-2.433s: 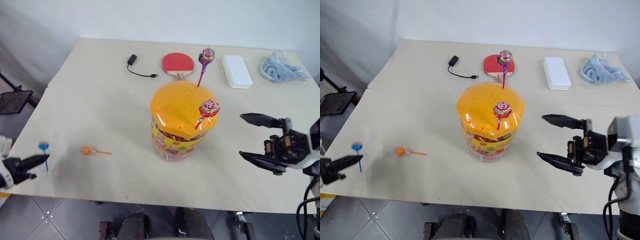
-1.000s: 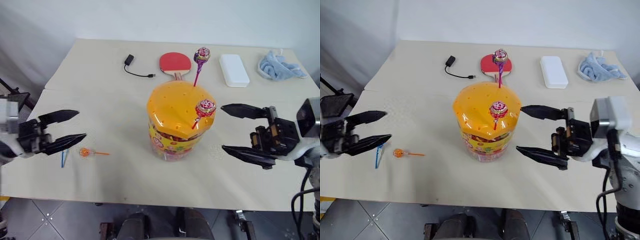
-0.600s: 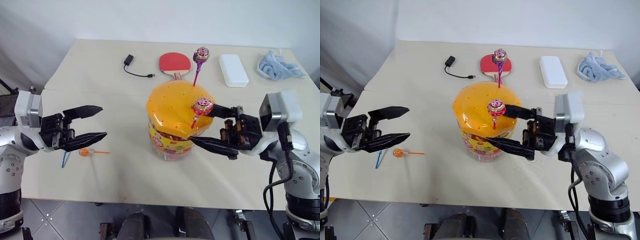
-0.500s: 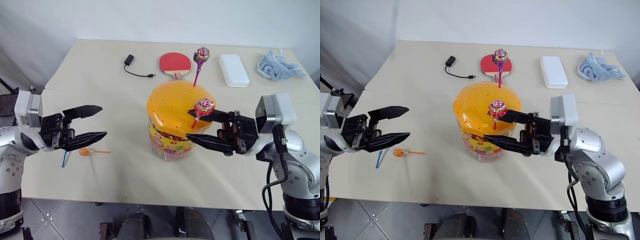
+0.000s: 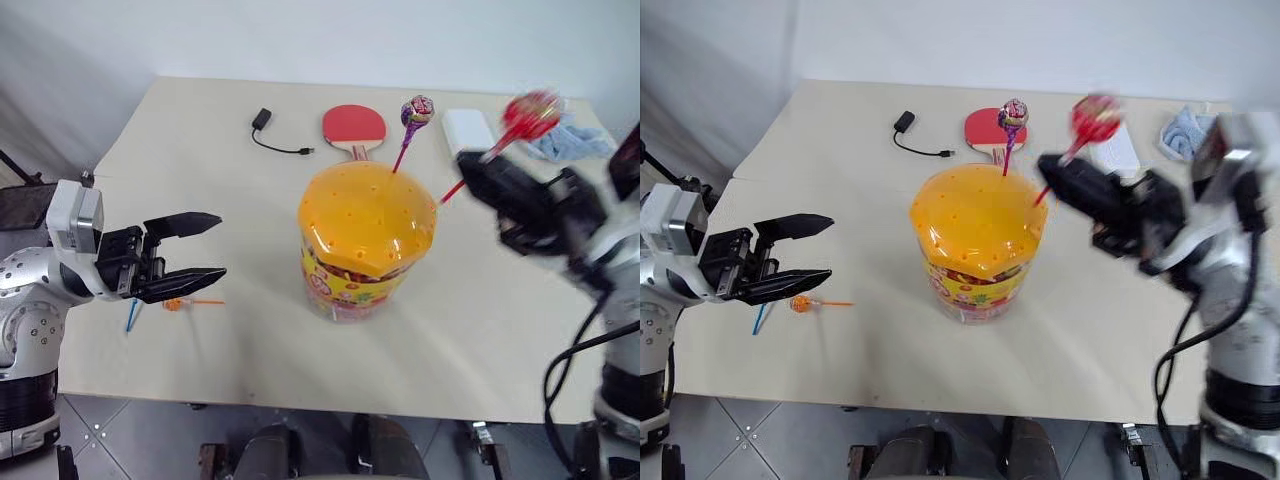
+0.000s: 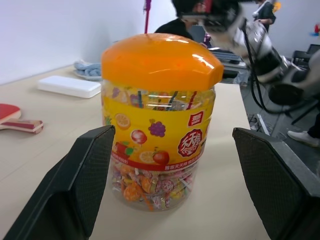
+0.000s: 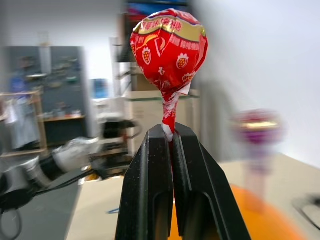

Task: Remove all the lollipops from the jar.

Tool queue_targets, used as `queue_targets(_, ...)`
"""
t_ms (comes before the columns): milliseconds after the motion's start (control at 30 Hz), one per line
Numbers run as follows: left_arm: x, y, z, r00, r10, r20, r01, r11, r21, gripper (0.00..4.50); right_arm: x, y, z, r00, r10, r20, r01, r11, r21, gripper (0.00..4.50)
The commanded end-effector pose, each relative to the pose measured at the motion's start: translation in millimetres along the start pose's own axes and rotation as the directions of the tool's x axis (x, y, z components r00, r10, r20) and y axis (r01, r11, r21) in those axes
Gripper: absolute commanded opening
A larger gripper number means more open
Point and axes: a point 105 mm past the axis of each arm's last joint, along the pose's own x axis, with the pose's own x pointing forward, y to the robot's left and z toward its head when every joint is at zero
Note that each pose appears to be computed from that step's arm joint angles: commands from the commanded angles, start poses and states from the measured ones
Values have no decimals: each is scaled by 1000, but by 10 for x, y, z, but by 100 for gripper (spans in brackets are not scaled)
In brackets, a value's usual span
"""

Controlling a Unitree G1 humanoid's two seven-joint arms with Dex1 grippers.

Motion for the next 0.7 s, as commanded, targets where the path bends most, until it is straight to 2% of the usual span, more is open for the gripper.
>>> queue_targets(33,44,-22,10,999,-38,-12,38,999,32,400,-536,-504,-24,922,-325,-212,312,945,-92,1)
queue_targets(100,63,-32,-38,998,-53,-30,53,998,27,400,-1020,-754,-346,722,-504,-474,460,862,-216,1)
queue_targets(133,73,-34,-54,998,-56,-34,57,998,26,400,-1223,-820,-465,630,-551,-548,494,828,-265,1)
queue_targets(200,87,-37,-81,997,-61,-40,62,998,27,400,-1474,-881,-624,511,-590,-625,523,790,-318,1)
queue_targets(333,103,-42,-123,996,-68,-50,69,997,24,400,-2034,-964,-1024,195,-639,-744,588,683,-433,1)
queue_targets(367,105,-45,-123,996,-68,-51,70,997,24,400,-2149,-965,-1085,136,-642,-754,603,658,-451,1)
queue_targets(467,99,-49,-119,996,-67,-55,69,997,26,400,-2373,-955,-1167,33,-648,-761,636,601,-484,1)
queue_targets(533,77,-41,-108,996,-62,-62,64,998,28,400,-2476,-901,-1226,-11,-624,-782,648,591,-480,1)
queue_targets(700,38,-8,-88,996,-49,-76,52,998,38,400,-2521,-849,-1310,-11,-612,-790,664,587,-464,131)
